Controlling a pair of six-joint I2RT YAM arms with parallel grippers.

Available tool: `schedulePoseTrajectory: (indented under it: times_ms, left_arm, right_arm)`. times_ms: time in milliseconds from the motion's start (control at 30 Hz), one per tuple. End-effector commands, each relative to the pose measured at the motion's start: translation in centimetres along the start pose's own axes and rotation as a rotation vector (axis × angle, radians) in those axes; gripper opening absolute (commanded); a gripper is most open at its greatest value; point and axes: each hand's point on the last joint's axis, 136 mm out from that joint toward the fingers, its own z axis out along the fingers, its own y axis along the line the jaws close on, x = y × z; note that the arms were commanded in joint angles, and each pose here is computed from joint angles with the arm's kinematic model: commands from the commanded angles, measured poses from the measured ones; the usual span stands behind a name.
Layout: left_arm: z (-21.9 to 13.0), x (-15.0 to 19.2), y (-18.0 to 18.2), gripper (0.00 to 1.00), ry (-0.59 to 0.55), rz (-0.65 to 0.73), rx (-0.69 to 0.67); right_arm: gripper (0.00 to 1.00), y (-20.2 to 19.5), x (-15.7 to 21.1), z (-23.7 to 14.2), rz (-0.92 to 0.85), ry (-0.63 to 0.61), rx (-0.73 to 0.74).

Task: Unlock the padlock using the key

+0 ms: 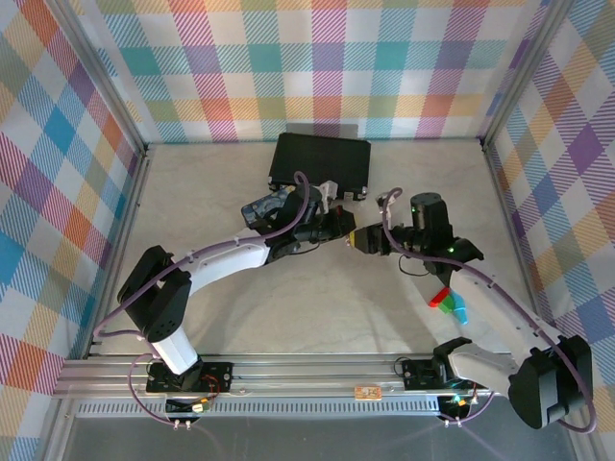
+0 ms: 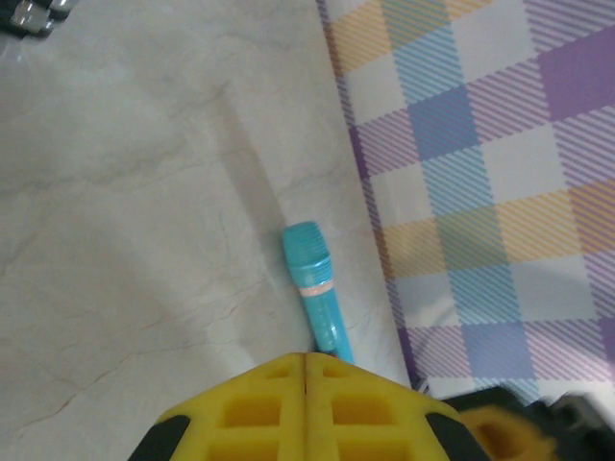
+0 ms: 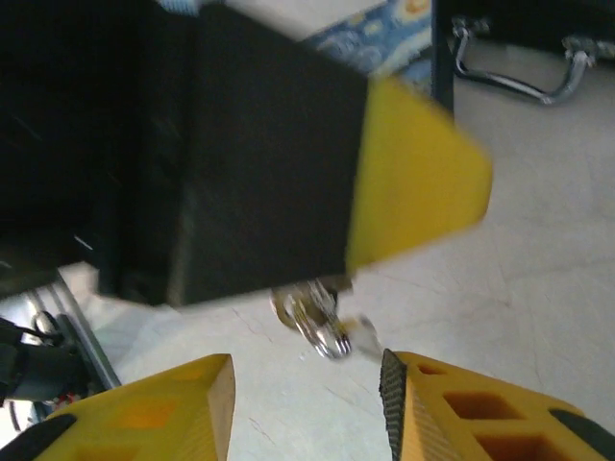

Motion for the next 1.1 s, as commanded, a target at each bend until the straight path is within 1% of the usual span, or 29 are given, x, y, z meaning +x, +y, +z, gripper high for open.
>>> schedulePoseTrajectory:
  times_ms: [0,100,200,300,400,533,733,967,1067]
  left_arm:
    - [-1.7,-1.8,-3.5,0.0,-0.097,0.101,0.147]
    - [-1.8,-1.8,-4.3,0.0,-0.124,0.141,0.219]
    - [-1.9,-1.9,-4.7,0.0,-0.151,0.162,0.263]
    - [-2.2,-2.2,-4.7,0.0,-0.188,0.177,0.27]
    - [-2.6,-2.5,-4.6,0.0,-0.211,0.189,0.258]
    - [-2.5,-2.3,-4.7,0.0,-0.202,0.184,0.273]
    - [-2.7,-2.7,-5.0,0.0,-0.227,0.165,0.289]
    - [-3.1,-3.6,-5.1,0.0,-0.281,0.138,0.292]
    - [-3.1,-3.7,-5.4,0.0,-0.28,0.122,0.31]
  right_arm:
    - [0.39,1.6,-1.3,-0.7,0.036,-0.076,-0.14]
    - [0.37,1.6,-1.8,-0.8,0.042,-0.135,-0.185]
    - [0.36,1.6,-1.7,-0.5,0.064,-0.153,-0.215]
    - [0.35,1.0,-1.2,-0.1,0.082,-0.139,-0.209]
    - [0.35,1.1,-1.1,0.1,0.104,-0.149,-0.245]
    - [0.34,1.2,-1.8,0.6,0.13,-0.18,-0.299]
    - [0.3,1.3,-1.6,1.3,0.16,-0.155,-0.349]
    - [0.31,0.6,-0.3,1.2,0.178,-0.151,-0.308]
    - [0.31,0.5,-0.2,1.0,0.172,-0.159,-0.297]
